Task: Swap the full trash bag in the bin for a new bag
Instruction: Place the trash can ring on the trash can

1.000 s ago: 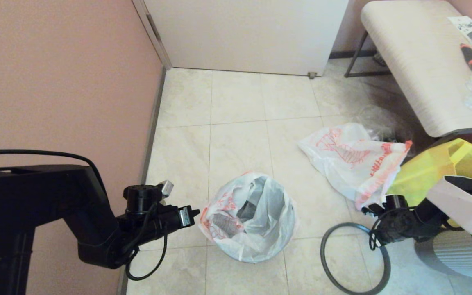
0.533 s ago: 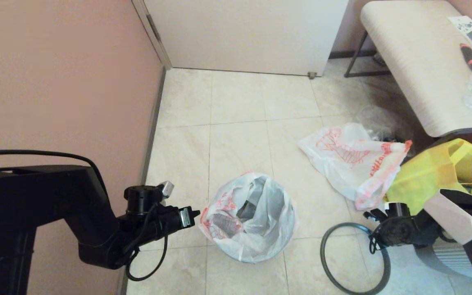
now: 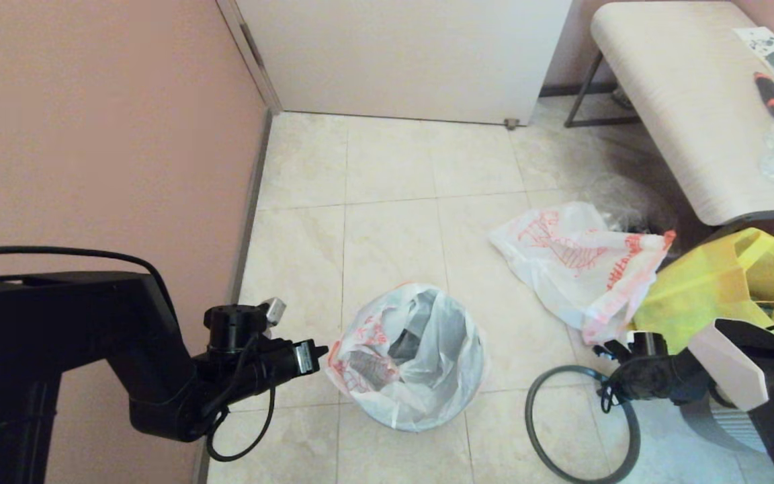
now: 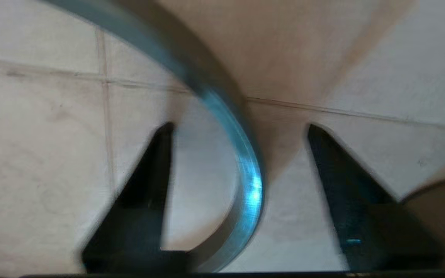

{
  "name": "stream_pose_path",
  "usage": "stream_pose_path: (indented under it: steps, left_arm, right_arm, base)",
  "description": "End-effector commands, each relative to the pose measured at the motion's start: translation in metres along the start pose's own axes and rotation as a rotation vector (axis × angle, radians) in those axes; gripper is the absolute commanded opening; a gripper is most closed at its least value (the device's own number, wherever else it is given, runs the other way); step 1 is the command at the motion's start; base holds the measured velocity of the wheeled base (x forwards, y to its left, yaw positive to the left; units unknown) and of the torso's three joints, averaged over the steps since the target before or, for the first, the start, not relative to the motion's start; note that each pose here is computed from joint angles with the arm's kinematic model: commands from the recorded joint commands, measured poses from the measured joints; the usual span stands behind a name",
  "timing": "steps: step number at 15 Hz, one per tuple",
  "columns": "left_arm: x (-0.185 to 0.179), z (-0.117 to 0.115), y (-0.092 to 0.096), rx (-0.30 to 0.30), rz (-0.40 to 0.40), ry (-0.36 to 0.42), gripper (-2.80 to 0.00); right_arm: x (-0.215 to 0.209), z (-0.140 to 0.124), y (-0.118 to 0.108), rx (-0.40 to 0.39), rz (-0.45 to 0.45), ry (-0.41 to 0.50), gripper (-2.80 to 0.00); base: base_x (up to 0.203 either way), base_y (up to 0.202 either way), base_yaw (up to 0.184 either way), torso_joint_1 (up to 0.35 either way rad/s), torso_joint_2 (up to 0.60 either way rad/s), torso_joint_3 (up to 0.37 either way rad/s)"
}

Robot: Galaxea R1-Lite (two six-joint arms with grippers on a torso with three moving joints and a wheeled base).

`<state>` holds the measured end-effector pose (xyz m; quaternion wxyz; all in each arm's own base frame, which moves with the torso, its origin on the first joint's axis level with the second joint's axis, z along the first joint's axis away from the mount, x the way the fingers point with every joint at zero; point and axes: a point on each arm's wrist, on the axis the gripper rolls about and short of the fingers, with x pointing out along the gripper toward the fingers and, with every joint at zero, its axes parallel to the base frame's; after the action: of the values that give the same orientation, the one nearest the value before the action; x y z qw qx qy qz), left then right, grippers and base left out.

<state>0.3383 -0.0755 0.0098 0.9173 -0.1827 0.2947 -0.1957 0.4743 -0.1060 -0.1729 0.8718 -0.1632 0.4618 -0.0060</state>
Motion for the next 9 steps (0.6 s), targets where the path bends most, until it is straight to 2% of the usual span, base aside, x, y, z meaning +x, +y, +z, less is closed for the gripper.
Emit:
stream_pose_path:
  steps: [1,6,9]
  left_arm:
    - [0.0,0.001,0.0,-0.001,-0.004,-0.005,-2.8]
    - [0.0,0.001,0.0,0.0,-0.004,-0.005,-2.8]
    - [0.0,0.001,0.0,0.0,-0.004,-0.005,-2.8]
  right_arm:
    - [0.006,-0.005,0.003,-0.011,0.002,0.012,-2.8]
    - [0.003,-0.003,0.002,-0.006,0.001,0.012,-2.8]
    - [-0.015,0.001,0.0,-0.003,0.006,0.022,-2.8]
  base:
    - [0.0,0.0,0.0,0.0,0.0,0.0]
    - [0.0,0.0,0.0,0.0,0.0,0.0]
    - [0.0,0.0,0.0,0.0,0.0,0.0]
